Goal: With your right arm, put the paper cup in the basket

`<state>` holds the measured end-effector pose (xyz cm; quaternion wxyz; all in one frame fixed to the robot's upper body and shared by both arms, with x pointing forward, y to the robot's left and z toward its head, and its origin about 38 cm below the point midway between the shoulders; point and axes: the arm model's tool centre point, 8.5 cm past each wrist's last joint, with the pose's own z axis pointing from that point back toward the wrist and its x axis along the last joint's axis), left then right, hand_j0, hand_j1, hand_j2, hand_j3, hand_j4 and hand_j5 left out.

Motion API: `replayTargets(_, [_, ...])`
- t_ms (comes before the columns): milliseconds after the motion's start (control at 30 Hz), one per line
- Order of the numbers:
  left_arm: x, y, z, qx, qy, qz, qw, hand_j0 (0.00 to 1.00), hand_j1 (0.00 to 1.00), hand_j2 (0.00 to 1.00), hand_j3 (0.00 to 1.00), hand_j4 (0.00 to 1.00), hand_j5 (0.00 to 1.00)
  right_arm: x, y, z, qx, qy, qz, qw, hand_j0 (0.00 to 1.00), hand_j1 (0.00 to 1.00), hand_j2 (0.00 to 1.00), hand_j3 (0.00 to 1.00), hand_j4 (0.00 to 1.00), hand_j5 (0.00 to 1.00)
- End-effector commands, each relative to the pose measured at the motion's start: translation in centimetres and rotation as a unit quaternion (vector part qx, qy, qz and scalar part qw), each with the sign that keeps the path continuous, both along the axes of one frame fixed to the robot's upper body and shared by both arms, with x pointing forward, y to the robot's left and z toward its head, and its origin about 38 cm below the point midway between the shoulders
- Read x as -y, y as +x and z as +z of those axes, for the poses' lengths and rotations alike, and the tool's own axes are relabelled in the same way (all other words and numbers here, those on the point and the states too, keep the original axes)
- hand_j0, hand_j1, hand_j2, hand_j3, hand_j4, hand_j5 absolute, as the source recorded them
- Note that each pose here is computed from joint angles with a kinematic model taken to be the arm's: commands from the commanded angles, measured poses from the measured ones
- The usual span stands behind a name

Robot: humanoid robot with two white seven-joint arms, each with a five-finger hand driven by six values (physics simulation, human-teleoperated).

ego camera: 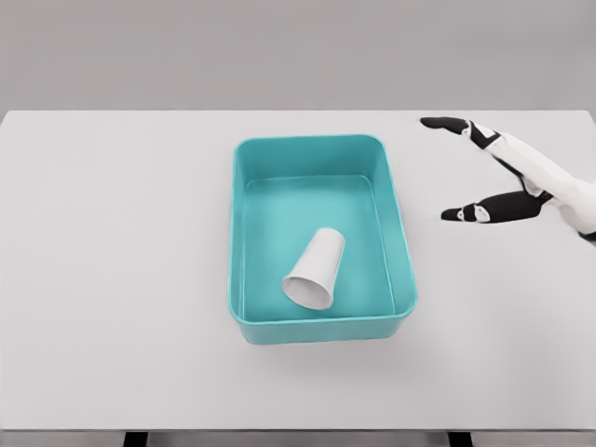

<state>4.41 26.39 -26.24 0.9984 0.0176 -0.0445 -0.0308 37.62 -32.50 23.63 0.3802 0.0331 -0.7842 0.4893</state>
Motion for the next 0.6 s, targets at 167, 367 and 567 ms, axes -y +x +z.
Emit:
replayTargets(167, [0.0, 0.0, 0.0, 0.0, 0.0, -0.001, 1.0, 1.0, 1.0, 1.0, 1.0, 1.0, 1.0, 1.2, 0.4, -0.4, -0.041, 0.01, -0.031, 0.9986, 0.99, 0.99, 0.99, 0.99, 0.99, 0.99])
replayTargets(367, [0.0, -0.2, 0.0, -0.002, 0.0, -0.003, 1.0, 1.0, 1.0, 1.0, 1.0, 1.0, 1.0, 2.6, 0.9, -3.3, -0.095, 0.016, -0.065, 0.9931, 1.0, 1.0, 1.0, 1.0, 1.0, 1.0])
replayTargets(567, [0.0, -0.3, 0.0, -0.004, 0.001, -0.007, 1.0, 1.0, 1.0, 1.0, 1.0, 1.0, 1.0, 4.4, 0.1, -4.0, -0.105, 0.022, -0.09, 0.9902, 1.0, 1.0, 1.0, 1.0, 1.0, 1.0])
